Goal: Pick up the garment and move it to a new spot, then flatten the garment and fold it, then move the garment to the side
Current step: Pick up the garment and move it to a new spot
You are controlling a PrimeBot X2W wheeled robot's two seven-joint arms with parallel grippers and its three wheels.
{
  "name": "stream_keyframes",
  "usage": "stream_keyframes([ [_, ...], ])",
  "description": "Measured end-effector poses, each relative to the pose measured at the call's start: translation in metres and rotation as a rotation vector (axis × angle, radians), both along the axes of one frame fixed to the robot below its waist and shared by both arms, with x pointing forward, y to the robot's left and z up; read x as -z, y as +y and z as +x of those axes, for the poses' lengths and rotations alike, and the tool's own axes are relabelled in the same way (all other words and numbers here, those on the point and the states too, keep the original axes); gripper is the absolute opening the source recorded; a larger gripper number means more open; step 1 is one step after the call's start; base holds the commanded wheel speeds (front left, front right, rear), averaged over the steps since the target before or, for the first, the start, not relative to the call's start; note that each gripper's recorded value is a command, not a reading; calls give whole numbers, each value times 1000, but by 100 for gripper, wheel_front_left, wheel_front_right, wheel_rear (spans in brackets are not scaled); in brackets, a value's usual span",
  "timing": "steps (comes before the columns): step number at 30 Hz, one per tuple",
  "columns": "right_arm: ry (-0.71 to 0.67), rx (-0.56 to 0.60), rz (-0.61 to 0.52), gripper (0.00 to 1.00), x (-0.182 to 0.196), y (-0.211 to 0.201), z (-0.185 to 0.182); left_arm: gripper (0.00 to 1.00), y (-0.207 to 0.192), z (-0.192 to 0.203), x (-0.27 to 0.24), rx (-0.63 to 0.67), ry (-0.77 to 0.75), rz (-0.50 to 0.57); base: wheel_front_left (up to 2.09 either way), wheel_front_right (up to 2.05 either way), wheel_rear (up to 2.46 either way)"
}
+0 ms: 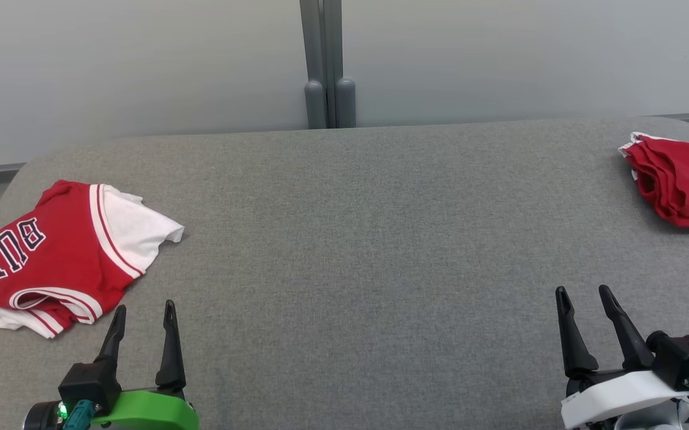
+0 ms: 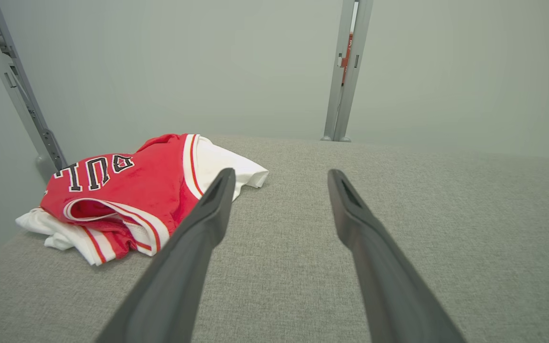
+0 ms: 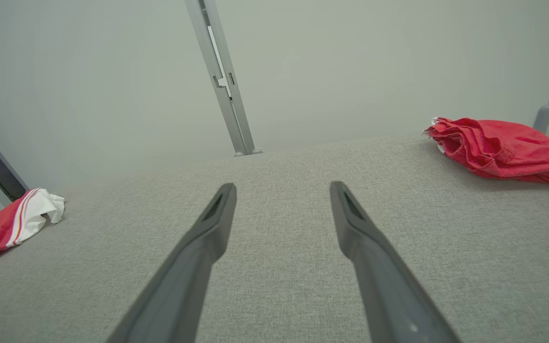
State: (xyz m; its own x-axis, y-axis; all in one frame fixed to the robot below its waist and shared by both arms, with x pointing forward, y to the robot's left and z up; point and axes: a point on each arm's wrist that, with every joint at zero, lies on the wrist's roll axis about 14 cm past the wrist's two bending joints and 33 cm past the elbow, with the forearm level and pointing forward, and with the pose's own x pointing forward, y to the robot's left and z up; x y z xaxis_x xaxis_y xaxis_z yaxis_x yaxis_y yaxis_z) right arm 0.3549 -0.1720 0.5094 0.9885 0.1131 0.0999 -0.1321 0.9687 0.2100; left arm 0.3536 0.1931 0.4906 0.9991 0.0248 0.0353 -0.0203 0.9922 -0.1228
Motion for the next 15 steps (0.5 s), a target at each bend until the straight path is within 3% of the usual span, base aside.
stream_keyframes([
  [15, 10, -23, 9, 100, 3, 10, 1, 100, 9, -4, -2, -27, -7, 4, 0, 0, 0],
])
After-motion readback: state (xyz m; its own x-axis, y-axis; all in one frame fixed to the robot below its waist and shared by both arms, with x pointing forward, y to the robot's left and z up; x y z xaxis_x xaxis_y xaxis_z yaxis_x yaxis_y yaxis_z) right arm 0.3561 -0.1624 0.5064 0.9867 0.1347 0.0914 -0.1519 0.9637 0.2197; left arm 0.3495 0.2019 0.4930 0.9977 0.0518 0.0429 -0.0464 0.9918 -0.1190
